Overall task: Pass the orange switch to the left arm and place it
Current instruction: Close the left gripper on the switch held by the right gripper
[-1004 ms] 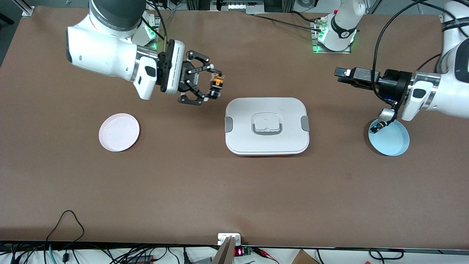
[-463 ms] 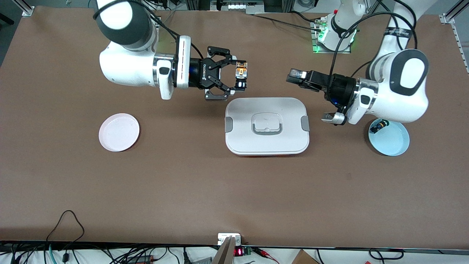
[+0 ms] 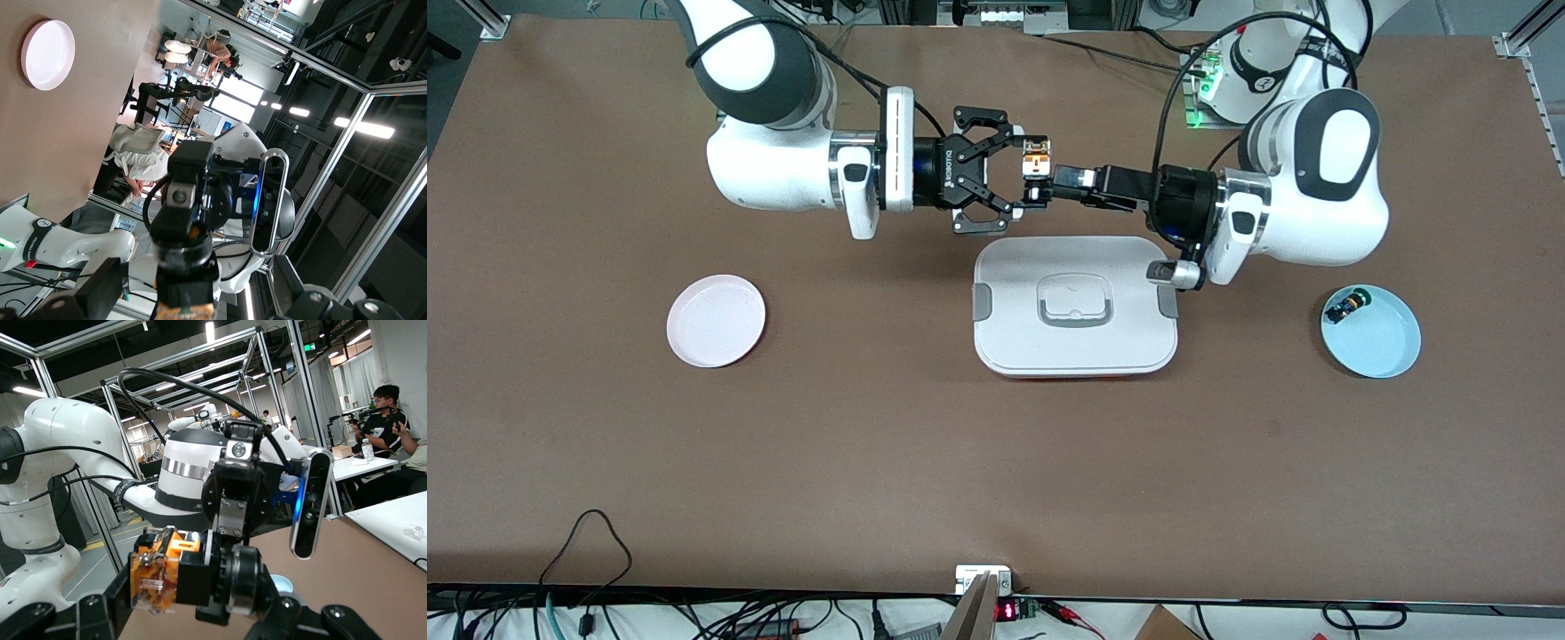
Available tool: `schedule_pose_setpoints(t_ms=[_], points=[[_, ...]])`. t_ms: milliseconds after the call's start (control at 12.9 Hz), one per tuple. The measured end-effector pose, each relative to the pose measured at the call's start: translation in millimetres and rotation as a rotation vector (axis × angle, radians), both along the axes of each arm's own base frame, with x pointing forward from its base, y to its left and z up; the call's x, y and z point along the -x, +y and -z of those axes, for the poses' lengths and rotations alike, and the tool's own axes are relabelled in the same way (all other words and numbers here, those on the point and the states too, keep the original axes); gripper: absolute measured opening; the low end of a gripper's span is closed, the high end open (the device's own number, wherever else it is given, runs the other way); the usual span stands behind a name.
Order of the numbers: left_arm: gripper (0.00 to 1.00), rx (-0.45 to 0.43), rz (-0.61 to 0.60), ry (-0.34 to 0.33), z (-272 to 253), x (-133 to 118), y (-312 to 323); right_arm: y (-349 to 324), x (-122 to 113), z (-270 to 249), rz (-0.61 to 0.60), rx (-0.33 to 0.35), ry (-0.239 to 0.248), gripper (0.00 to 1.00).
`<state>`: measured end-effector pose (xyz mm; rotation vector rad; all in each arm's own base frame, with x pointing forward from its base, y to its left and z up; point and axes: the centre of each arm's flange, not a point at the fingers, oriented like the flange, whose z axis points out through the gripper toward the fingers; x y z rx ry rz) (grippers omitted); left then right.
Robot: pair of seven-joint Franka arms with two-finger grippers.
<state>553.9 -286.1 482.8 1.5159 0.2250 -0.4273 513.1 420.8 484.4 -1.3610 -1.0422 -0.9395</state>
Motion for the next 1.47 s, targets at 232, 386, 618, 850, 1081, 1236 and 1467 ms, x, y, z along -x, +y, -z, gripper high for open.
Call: schedule_pose_setpoints(t_ms=[232,386,618,850,1081,1236,1467], points=[[0.94,-0.002,0.009,0.022,0.1,2.5,-4.0,2.6,1.8,1.7,-0.004,0.000,0.003,0.74],[0.81,-0.005,0.017,0.054,-0.5,4.6,-7.3,4.7,3.1,3.2,-0.008,0.001,0.006,0.74],[0.61,-0.013,0.019,0.085,2.1,5.5,-6.9,5.6,3.5,1.7,-0.006,-0.006,0.009,0.74],[0.41,-0.027,0.029,0.082,4.1,6.7,-5.7,6.4,3.7,0.4,-0.005,-0.008,0.009,0.74],[0.41,-0.033,0.033,0.080,3.5,6.8,-4.8,7.5,4.5,0.6,-0.005,-0.009,0.010,0.74],[0.41,-0.041,0.039,0.078,2.7,6.6,-3.8,8.6,5.4,1.0,-0.005,-0.007,0.011,0.74],[0.41,-0.037,0.041,0.068,-4.4,4.8,-3.4,9.0,5.5,2.2,0.002,-0.008,0.016,0.91]])
